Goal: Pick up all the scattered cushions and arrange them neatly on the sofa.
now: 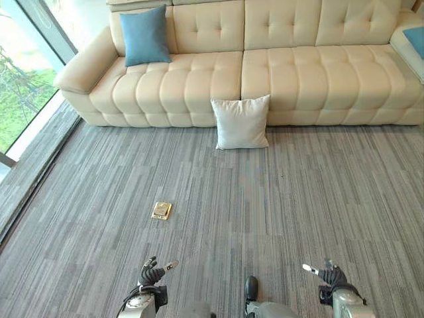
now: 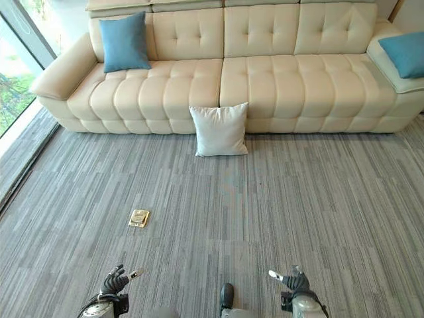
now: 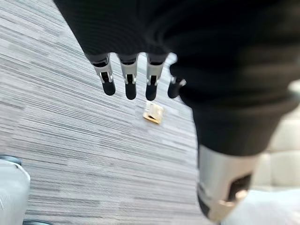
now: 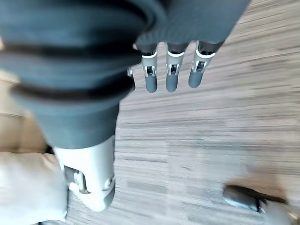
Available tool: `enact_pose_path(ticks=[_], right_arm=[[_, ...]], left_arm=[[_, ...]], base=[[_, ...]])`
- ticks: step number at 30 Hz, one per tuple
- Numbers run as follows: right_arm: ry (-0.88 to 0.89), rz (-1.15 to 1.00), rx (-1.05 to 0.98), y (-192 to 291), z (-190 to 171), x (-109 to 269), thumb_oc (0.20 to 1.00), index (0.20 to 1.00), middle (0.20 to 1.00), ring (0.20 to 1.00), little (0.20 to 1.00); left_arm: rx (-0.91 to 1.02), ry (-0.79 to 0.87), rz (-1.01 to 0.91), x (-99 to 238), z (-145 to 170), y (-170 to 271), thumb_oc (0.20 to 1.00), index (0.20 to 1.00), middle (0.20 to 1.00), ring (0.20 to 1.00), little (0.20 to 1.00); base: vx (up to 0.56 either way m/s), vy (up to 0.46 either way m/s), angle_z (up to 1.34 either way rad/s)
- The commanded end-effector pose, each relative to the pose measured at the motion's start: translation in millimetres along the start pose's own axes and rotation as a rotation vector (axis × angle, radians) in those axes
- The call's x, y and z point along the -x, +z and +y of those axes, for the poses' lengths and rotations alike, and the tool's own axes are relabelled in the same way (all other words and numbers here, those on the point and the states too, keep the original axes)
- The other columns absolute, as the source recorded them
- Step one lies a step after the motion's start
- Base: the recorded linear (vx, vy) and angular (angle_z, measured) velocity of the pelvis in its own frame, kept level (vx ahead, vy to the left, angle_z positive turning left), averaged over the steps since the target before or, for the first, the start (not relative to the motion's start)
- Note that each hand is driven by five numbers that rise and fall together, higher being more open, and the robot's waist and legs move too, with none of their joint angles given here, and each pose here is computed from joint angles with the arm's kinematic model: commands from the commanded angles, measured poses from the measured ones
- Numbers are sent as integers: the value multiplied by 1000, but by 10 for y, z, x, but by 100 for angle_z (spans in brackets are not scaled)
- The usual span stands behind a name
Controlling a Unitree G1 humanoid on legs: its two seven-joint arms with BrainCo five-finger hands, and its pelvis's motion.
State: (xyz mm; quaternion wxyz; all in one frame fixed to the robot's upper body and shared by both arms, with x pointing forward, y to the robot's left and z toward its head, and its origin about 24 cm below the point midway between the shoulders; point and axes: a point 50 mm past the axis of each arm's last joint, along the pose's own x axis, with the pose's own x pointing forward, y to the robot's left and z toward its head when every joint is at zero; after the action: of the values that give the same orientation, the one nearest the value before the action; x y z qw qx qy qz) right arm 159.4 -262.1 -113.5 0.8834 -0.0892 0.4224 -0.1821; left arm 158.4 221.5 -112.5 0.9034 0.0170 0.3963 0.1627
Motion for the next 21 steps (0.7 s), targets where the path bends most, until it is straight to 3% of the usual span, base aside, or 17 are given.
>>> enact_pose_path(ticks=[1, 8, 17, 21], right_arm=[[-36, -9, -10, 13, -101, -8, 1000, 1000, 1000, 1000, 1000], [-23, -11, 29, -12, -58, 14, 1000, 1000, 1000, 1000, 1000], [18, 9, 53, -74, 37, 31, 1000, 1000, 1000, 1000, 1000], [26, -18, 65, 21, 65, 10, 1000, 1000, 1000, 1000, 1000]], left_arm=[[-14, 2, -51, -18, 40, 122, 1000, 1000, 1000, 1000, 1000], [-37, 15, -25, 10, 55, 41, 1000, 1000, 1000, 1000, 1000], [-75, 51, -14, 4, 197, 9, 1000, 1000, 1000, 1000, 1000], [-91, 56, -49, -22, 234, 125, 1000, 1000, 1000, 1000, 1000]], base=[[263, -16, -1], [251, 36, 12], [465, 226, -12], [198, 194, -27]])
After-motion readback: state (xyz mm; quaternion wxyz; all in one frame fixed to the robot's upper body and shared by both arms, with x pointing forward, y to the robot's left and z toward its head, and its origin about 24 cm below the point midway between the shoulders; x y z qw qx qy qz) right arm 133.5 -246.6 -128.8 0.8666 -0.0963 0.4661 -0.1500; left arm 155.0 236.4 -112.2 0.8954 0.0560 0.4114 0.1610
